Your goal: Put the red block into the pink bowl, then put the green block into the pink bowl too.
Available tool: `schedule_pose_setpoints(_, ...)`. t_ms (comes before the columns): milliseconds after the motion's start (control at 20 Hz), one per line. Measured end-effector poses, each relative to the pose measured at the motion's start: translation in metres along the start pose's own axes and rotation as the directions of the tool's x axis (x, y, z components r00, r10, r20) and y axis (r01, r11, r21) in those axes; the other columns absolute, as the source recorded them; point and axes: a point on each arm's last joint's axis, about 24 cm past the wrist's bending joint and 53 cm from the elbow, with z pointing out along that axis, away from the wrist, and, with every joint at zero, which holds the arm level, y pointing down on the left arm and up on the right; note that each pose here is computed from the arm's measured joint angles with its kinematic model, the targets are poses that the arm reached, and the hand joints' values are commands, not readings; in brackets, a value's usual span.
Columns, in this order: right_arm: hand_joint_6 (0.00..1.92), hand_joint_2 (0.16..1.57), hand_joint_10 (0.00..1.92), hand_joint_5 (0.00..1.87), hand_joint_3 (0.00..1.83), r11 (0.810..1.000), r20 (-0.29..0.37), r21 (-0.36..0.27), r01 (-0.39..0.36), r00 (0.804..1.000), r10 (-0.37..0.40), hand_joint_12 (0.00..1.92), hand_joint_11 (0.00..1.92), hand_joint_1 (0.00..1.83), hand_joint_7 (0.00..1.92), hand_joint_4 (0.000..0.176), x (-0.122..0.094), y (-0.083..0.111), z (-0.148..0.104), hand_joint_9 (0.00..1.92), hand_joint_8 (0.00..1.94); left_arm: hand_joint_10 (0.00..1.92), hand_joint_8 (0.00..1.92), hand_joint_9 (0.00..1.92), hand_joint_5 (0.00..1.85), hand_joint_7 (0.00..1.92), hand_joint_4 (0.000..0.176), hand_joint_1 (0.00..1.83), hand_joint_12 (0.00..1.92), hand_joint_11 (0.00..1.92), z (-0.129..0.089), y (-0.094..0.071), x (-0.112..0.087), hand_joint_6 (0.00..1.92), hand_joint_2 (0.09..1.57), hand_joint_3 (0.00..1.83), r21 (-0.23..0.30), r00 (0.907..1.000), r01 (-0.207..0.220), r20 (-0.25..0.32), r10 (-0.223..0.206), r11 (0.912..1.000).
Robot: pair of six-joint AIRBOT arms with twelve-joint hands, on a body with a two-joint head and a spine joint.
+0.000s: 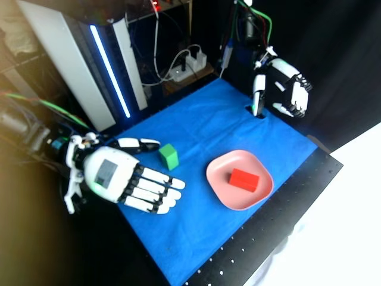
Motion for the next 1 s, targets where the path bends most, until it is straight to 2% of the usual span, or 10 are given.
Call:
schedule_pose_setpoints(250,0.01,0.79,0.07,0.84,0.00,1.000,0.008,-0.012,-0.002,1.000,0.002,1.37,0.37,1.03,0.93,0.000,0.000,0.002,0.001,0.90,0.02,1.92,1.92,0.93,0.90,0.94,0.176,0.91,1.92,0.95,-0.004,0.007,0.001,1.92,0.86,0.00,-0.023,1.0000,0.001,-0.001,-0.001,0.9997)
schedule_pose_setpoints(300,0.00,0.80,0.23,0.87,0.00,1.000,0.012,-0.017,-0.003,1.000,0.003,1.50,0.32,1.05,1.00,0.000,-0.001,0.003,0.001,0.88,0.01,1.92,1.92,0.95,0.90,0.95,0.162,0.94,1.92,0.98,-0.005,0.009,0.001,1.92,0.85,0.00,-0.029,1.0000,0.000,-0.004,0.000,0.9996)
schedule_pose_setpoints(350,0.00,0.80,0.22,0.88,0.00,1.000,0.014,-0.023,-0.003,1.000,0.004,1.37,0.36,1.06,0.98,0.000,-0.001,0.005,0.001,0.86,0.01,1.92,1.92,0.98,0.89,0.97,0.159,0.92,1.92,0.79,-0.006,0.011,0.001,1.92,0.86,0.00,-0.035,1.0000,0.000,-0.005,0.000,0.9994)
schedule_pose_setpoints(400,0.00,0.80,0.22,0.88,0.00,1.000,0.013,-0.025,-0.005,1.000,0.005,1.37,0.36,1.06,0.98,0.000,0.000,0.006,0.002,0.86,0.01,1.92,1.92,0.98,0.89,0.97,0.159,0.92,1.92,0.79,-0.006,0.012,0.001,1.92,0.86,0.00,-0.036,1.0000,-0.001,-0.005,0.001,0.9994)
schedule_pose_setpoints(450,0.00,0.79,0.19,0.87,0.00,1.000,0.012,-0.031,-0.004,1.000,0.005,1.25,0.44,1.06,0.96,0.000,0.001,0.008,0.004,0.87,0.00,1.92,1.92,0.90,0.85,0.93,0.144,0.93,1.92,0.74,-0.007,0.013,0.002,1.92,0.88,0.00,-0.046,0.9999,0.010,-0.002,-0.010,0.9989)
schedule_pose_setpoints(600,0.00,0.78,0.16,0.85,0.00,0.999,-0.007,-0.045,-0.003,1.000,0.003,1.24,0.37,1.00,0.96,0.000,0.008,0.013,0.007,0.85,0.00,1.92,1.92,0.90,0.84,0.89,0.150,0.91,1.92,0.87,-0.009,0.015,0.004,1.92,0.87,0.00,-0.048,0.9999,0.005,-0.009,-0.005,0.9988)
schedule_pose_setpoints(650,0.00,0.77,0.16,0.84,0.00,0.999,-0.013,-0.052,0.001,1.000,-0.002,1.28,0.38,0.99,0.95,0.000,0.010,0.014,0.007,0.87,0.00,1.92,1.92,0.89,0.81,0.87,0.151,0.91,1.71,0.42,-0.010,0.015,0.004,1.92,0.89,0.00,-0.051,0.9999,0.007,-0.007,-0.008,0.9987)
schedule_pose_setpoints(850,0.00,0.76,0.29,0.85,0.00,0.998,-0.028,-0.061,0.001,1.000,-0.003,1.33,0.44,0.99,0.93,0.000,0.015,0.019,0.009,0.85,0.00,1.92,1.92,0.87,0.81,0.86,0.155,0.93,1.90,0.59,-0.011,0.018,0.005,1.92,0.90,0.00,-0.060,0.9999,0.008,-0.007,-0.009,0.9981)
schedule_pose_setpoints(900,0.00,0.76,0.31,0.85,0.00,0.998,-0.035,-0.069,-0.001,0.999,-0.001,1.32,0.37,1.01,0.92,0.000,0.018,0.021,0.010,0.82,0.00,1.92,1.92,0.85,0.81,0.83,0.149,0.96,1.92,0.89,-0.011,0.018,0.005,1.92,0.89,0.00,-0.061,0.9999,0.008,-0.007,-0.009,0.9981)
schedule_pose_setpoints(1000,0.00,0.77,0.31,0.87,0.00,0.997,-0.044,-0.075,-0.005,0.999,0.002,1.23,0.42,1.04,0.95,0.000,0.022,0.024,0.012,0.85,0.01,1.92,1.92,0.84,0.80,0.82,0.166,0.94,1.92,0.99,-0.012,0.019,0.006,1.92,0.89,0.00,-0.064,0.9999,0.013,-0.006,-0.014,0.9979)
